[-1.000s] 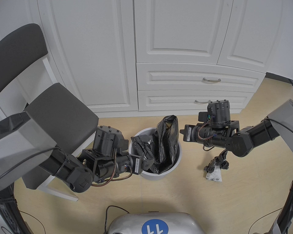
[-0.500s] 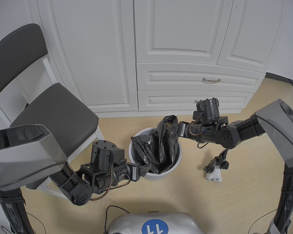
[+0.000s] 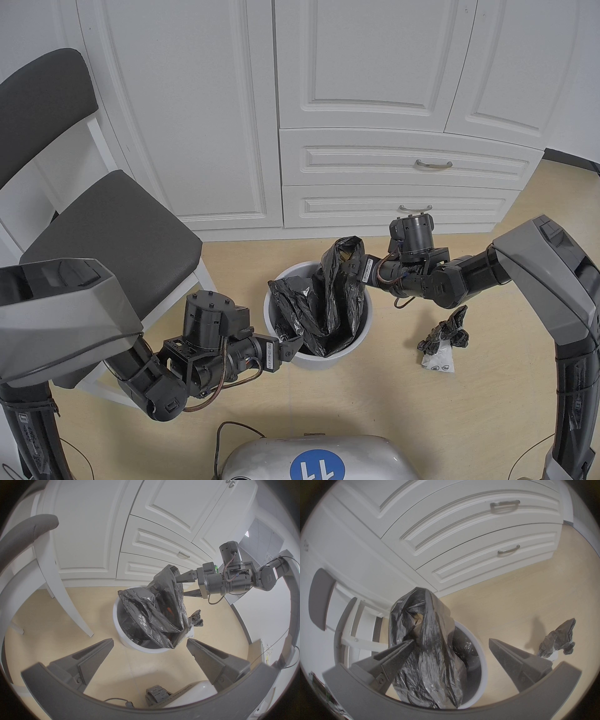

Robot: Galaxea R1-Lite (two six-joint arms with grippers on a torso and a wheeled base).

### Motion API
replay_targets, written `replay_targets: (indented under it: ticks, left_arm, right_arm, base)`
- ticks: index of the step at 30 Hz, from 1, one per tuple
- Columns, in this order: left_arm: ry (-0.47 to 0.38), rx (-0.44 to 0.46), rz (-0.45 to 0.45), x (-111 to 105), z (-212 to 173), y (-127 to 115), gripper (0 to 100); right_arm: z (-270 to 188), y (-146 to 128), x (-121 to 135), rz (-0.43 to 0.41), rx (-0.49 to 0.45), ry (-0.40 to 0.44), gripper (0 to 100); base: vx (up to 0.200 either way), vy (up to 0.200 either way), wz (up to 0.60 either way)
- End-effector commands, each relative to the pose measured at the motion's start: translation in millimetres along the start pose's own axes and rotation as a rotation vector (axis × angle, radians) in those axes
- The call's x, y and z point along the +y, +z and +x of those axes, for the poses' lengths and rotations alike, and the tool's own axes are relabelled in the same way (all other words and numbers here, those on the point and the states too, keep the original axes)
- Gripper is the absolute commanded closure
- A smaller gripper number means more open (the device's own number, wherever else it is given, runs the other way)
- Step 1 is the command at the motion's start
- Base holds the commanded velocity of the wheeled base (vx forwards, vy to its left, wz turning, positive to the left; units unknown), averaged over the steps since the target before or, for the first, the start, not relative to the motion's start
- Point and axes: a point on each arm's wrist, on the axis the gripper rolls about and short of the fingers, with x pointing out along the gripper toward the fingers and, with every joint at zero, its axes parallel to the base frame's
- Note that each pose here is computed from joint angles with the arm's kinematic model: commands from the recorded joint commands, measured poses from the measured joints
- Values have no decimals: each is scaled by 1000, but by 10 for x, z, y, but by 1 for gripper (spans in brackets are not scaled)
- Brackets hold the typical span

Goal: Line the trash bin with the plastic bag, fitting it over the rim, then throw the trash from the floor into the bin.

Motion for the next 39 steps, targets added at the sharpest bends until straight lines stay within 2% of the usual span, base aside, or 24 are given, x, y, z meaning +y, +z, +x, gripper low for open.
replay_targets:
  ticks: [1, 6, 13, 14, 23, 31, 35, 39]
  left_arm:
    - [21, 13, -10, 94, 105, -85, 0]
    - [24, 1, -12, 126, 183, -141, 0]
    - [22, -5, -33, 130, 278, -147, 0]
    - [24, -7, -44, 130, 284, -145, 0]
    - [29, -17, -66, 160, 304, -123, 0]
    - [46, -40, -75, 178, 352, -77, 0]
    - [101, -91, -125, 187, 499, -26, 0]
    - [100, -109, -160, 190, 555, 5, 0]
  right_arm:
    - [143, -118, -3, 8, 22, -4, 0]
    - [238, -179, -22, 4, 12, -36, 0]
    - [318, -252, 13, 6, 16, -37, 0]
    - [322, -246, 16, 7, 13, -37, 100]
    - [169, -78, 88, 14, -33, -38, 100]
    - [-200, 87, 183, -39, -71, -50, 100]
    - [-384, 159, 315, -46, -110, -52, 100]
    - [-475, 173, 367, -49, -117, -38, 100]
  base:
    - [0, 0, 0]
    - [0, 0, 0]
    - [0, 0, 0]
    - [0, 0, 0]
    - [0, 0, 0]
    - [0, 0, 0]
    - [0, 0, 0]
    - [0, 0, 0]
